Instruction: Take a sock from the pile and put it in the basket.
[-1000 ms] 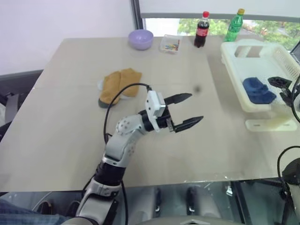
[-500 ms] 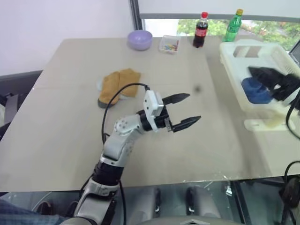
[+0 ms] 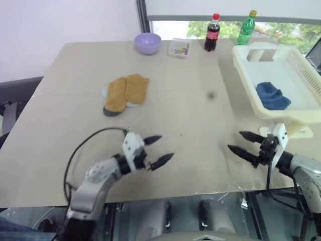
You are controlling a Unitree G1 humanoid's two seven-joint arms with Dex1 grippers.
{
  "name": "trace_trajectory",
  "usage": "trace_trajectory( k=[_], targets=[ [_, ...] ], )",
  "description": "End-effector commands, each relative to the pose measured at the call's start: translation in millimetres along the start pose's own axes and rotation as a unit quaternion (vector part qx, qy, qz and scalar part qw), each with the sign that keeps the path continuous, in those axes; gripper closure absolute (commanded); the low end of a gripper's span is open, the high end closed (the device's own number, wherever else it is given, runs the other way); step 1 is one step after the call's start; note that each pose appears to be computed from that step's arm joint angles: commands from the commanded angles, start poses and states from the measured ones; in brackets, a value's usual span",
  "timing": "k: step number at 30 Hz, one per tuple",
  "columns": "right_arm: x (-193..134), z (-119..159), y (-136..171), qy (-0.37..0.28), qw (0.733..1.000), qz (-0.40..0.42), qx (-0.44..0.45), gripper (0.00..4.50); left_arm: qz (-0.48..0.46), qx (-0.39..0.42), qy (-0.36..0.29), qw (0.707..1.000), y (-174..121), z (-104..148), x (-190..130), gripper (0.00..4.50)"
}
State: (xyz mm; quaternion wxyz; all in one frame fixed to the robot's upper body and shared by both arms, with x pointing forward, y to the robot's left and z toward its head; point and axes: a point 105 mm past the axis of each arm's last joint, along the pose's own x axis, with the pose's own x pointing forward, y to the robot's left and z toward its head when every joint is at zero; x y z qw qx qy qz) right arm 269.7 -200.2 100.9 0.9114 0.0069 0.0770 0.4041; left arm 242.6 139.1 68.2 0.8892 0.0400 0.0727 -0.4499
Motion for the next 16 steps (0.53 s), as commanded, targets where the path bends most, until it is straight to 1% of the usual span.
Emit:
trace_trajectory(
  k=[1,3,8,13,16],
  targets=[
    [-13,8,-2,-0.033,0.998,0.016,-0.043,0.05,0.027,0.011,-0.003,1.0,-5,4,-20,0.16],
    [-19,9,-2,-0.05,0.997,0.025,-0.048,0.05,0.058,0.01,0.003,0.998,-4,0,-34,0.16],
    [-30,5,0,-0.036,0.995,0.063,-0.072,0.05,0.114,-0.007,0.012,0.993,-3,-3,-64,0.16],
    [-37,0,0,-0.015,0.993,0.086,-0.083,0.05,0.132,-0.007,0.013,0.991,-7,-2,-75,0.16],
    [-37,3,-1,-0.021,0.992,0.09,-0.084,0.05,0.132,0.01,0.01,0.991,-8,1,-77,0.16]
  ],
)
